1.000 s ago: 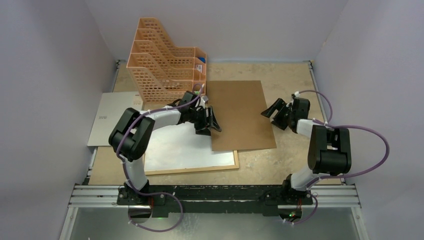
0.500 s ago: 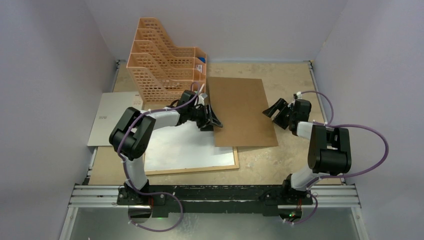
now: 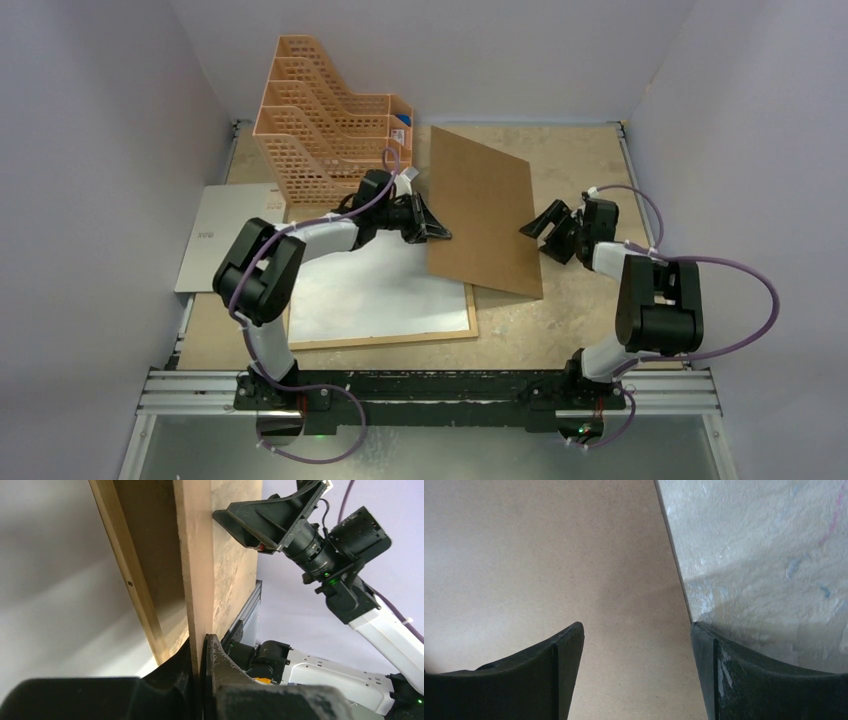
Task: Put the photo into the frame
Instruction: Pick up the photo frame item at the center of the board.
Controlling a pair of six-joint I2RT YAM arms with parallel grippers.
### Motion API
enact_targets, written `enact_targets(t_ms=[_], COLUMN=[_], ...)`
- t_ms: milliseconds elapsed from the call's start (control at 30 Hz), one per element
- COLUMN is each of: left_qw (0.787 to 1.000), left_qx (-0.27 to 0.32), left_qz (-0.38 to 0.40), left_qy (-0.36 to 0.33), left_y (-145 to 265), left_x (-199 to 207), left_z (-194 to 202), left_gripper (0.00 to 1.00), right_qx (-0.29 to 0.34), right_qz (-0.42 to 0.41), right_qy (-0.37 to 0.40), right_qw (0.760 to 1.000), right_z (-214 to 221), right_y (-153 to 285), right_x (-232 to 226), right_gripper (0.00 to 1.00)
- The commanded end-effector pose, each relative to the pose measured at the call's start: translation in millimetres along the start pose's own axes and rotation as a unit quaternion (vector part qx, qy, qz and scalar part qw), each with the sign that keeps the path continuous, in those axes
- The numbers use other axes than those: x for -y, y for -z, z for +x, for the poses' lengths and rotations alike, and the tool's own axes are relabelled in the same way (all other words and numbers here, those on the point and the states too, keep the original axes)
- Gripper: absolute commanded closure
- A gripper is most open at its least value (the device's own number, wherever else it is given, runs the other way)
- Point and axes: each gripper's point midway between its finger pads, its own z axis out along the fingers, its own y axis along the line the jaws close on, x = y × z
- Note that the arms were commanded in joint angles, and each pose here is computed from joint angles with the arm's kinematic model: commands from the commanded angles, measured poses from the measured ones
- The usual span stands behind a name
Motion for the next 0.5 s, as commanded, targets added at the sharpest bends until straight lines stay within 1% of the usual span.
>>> enact_targets(t_ms=[0,133,233,267,367,433,467], left_qw=[0.995,0.981,0.955,0.942,0.905,0.882,0.87], left_qx=[0.01,-0.008,-0.009,0.004,0.02,0.025,0.028], left_qz=[0.017,-0.016,-0.035,-0.042,-0.054,-0.053,-0.052], left_qy=[-0.103,-0.193,-0.294,-0.333,-0.421,-0.468,-0.49], left_y=[11,20,32,37,48,55,58], left_x=[43,50,63,78,105,123,132], left_z=[-14,-22,-38,-52,-77,-87,-91], left_gripper=[1.0,1.0,1.0,1.0,1.0,1.0,1.0], right_qx=[-0.074,0.01,0.089,0.123,0.221,0.274,0.29], right_qz=[0.094,0.054,0.016,0.0,-0.072,-0.121,-0.14], right_qy=[-0.024,0.038,0.09,0.106,0.171,0.224,0.253], right_qw=[0.993,0.998,0.992,0.987,0.958,0.927,0.912], right_z=[37,-32,-92,-114,-166,-194,-203], right_y=[15,19,31,39,74,103,116], right_x=[29,-17,-64,-83,-148,-195,-214], right_gripper=[0.19,0.17,0.16,0.16,0.13,0.11,0.1])
